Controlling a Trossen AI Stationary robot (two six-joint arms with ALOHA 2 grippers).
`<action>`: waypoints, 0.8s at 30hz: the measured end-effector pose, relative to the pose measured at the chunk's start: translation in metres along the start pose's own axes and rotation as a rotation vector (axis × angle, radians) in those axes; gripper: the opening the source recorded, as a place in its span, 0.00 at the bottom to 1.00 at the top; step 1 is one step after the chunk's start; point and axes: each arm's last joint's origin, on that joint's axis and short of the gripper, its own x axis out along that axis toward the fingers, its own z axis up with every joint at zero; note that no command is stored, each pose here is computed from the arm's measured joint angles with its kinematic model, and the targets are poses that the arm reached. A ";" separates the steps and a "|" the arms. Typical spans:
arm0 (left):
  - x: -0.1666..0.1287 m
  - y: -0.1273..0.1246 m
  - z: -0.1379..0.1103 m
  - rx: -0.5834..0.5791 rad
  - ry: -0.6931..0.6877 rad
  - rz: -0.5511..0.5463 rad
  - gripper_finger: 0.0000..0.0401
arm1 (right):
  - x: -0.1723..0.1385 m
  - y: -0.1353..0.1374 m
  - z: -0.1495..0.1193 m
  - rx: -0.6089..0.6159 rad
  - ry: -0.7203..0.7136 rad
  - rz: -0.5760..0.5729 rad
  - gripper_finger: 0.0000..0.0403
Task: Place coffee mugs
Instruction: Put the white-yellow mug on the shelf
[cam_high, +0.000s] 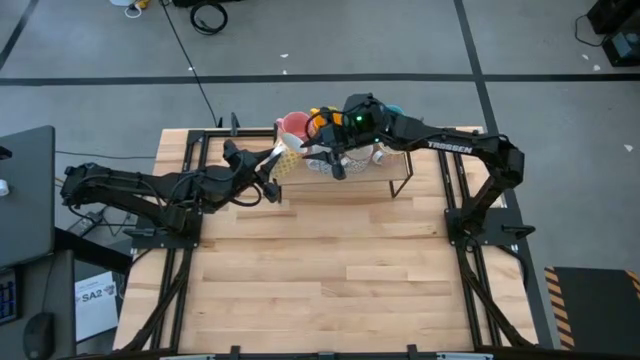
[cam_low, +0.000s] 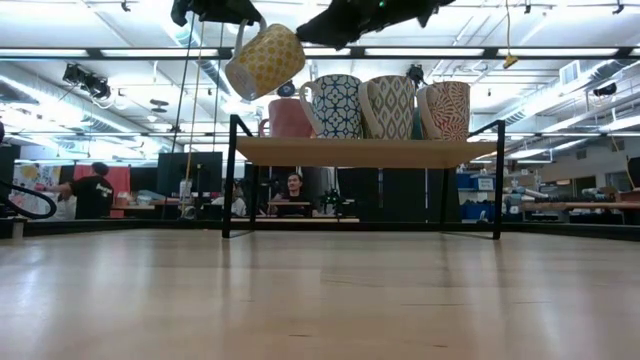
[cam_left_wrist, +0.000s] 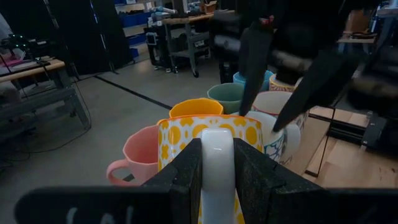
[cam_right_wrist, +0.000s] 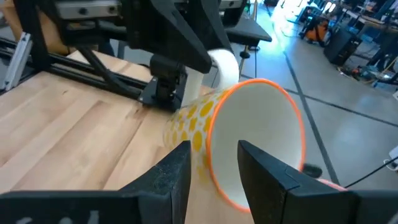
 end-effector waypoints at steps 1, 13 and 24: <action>0.000 0.000 0.000 0.000 0.000 0.000 0.20 | 0.004 0.000 -0.002 0.002 0.002 0.002 0.34; 0.000 0.000 0.000 0.003 0.000 0.001 0.20 | 0.022 -0.003 -0.016 0.009 0.013 0.014 0.34; 0.000 0.000 0.000 0.002 0.000 0.000 0.20 | 0.022 -0.003 -0.016 0.009 0.014 0.015 0.31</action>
